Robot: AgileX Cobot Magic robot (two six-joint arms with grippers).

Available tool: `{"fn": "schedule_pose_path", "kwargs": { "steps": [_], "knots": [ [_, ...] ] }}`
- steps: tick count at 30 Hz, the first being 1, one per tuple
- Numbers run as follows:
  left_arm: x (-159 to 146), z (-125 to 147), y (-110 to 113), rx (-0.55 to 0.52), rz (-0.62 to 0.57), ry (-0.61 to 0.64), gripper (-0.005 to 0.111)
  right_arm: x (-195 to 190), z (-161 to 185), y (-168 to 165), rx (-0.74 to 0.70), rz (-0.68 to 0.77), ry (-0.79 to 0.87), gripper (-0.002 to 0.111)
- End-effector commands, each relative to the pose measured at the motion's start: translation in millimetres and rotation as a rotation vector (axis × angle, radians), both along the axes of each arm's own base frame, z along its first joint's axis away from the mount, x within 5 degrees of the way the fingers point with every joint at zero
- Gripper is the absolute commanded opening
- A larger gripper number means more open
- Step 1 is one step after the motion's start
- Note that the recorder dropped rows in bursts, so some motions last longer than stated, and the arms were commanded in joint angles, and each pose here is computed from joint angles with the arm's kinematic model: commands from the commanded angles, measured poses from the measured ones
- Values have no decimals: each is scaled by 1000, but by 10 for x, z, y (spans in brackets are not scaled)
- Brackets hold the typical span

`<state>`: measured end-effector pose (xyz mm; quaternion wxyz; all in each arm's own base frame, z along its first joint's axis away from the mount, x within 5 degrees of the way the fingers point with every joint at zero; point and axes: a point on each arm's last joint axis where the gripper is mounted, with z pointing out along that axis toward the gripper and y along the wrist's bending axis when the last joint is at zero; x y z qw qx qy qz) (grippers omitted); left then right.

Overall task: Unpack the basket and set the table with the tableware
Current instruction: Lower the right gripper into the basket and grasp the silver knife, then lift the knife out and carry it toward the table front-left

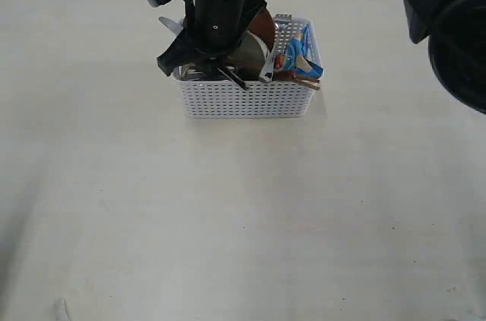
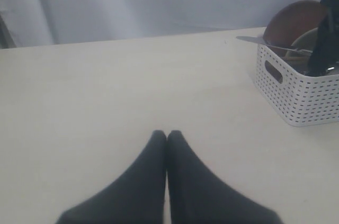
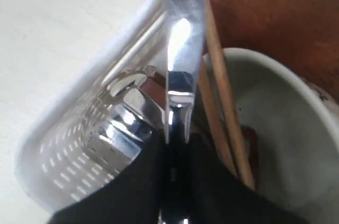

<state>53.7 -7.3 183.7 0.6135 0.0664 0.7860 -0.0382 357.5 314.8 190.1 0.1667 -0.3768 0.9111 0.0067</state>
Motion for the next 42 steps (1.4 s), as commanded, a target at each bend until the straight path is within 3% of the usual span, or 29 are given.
{"fn": "schedule_pose_path", "kwargs": {
  "steps": [1,11,22,25,30,34,38,42],
  "knots": [
    [-2,5,1,-4,2,-13,0,18,-14,-20,-15,-3,-1,0],
    [-2,5,1,-4,2,-13,0,-20,263,-48,29,-4,-40,0],
    [-2,5,1,-4,2,-13,0,-257,897,-125,191,-45,-12,0],
    [-2,5,1,-4,2,-13,0,-474,1300,-206,253,-106,-17,0],
    [-2,5,1,-4,2,-13,0,-1045,1719,-163,268,-95,32,-1],
    [-2,5,1,-4,2,-13,0,-1420,2022,-126,333,-120,-24,-1],
    [-2,5,1,-4,2,-13,0,-1619,2180,-217,379,-176,-43,-1],
    [-2,5,1,-4,2,-13,0,-1777,2091,-397,371,-273,-69,-1]
  ]
}}
